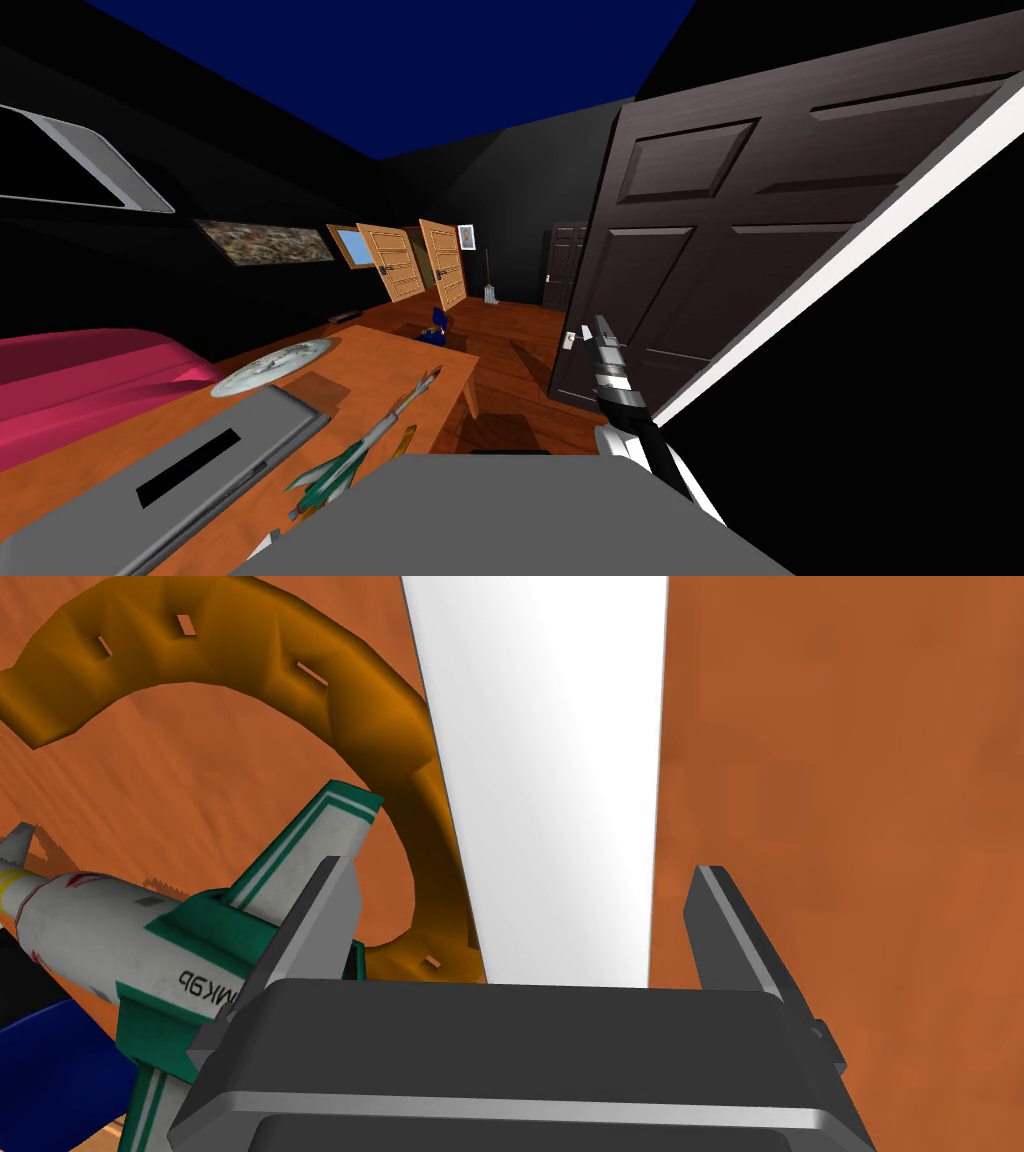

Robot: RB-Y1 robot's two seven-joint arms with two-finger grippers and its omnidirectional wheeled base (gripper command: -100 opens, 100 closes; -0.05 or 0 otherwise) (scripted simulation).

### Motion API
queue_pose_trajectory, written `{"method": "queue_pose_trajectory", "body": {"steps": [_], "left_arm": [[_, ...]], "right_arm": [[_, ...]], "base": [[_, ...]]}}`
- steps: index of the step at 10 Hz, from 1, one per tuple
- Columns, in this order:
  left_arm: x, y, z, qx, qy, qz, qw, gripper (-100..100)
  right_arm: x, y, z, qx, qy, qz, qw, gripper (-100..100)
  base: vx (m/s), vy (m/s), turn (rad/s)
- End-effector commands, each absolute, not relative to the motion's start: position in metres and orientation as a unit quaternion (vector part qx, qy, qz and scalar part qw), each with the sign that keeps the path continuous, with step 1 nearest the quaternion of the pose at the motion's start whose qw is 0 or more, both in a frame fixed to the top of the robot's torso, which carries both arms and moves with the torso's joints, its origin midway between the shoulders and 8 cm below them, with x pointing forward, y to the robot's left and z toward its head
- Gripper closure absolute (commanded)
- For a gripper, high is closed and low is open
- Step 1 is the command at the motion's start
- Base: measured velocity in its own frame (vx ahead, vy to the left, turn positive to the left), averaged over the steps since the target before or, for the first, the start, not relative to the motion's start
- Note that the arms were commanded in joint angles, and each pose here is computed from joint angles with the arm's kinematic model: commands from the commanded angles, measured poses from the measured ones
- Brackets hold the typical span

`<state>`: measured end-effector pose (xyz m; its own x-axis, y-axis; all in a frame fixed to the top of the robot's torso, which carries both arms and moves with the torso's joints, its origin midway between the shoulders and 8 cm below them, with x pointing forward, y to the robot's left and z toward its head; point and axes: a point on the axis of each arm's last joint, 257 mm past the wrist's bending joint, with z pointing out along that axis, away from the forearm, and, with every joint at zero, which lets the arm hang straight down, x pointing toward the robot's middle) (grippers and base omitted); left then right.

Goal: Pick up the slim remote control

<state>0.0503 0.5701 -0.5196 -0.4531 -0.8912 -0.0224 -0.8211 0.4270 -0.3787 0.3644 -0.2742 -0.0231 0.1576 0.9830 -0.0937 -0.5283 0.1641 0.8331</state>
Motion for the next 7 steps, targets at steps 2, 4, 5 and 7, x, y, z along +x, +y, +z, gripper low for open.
{"method": "queue_pose_trajectory", "body": {"steps": [2,4,5,7], "left_arm": [[0.0474,0.5667,-0.5227,-0.515,0.835,-0.158,0.111,-100],[0.0459,0.5668,-0.5231,-0.515,0.836,-0.157,0.110,100],[0.0464,0.5666,-0.5232,-0.516,0.835,-0.158,0.111,100],[0.0464,0.5665,-0.5232,-0.515,0.835,-0.158,0.110,100]], "right_arm": [[0.3644,-0.2742,-0.0231,0.335,0.340,0.553,0.683,0],[0.3644,-0.2742,-0.0231,0.335,0.340,0.553,0.683,0],[0.3644,-0.2742,-0.0231,0.335,0.340,0.553,0.683,0],[0.3644,-0.2742,-0.0231,0.335,0.340,0.553,0.683,0]], "base": [[-0.016,0.022,-0.050],[-0.001,0.002,0.005],[0.000,0.000,0.000],[0.000,0.000,0.000]]}}
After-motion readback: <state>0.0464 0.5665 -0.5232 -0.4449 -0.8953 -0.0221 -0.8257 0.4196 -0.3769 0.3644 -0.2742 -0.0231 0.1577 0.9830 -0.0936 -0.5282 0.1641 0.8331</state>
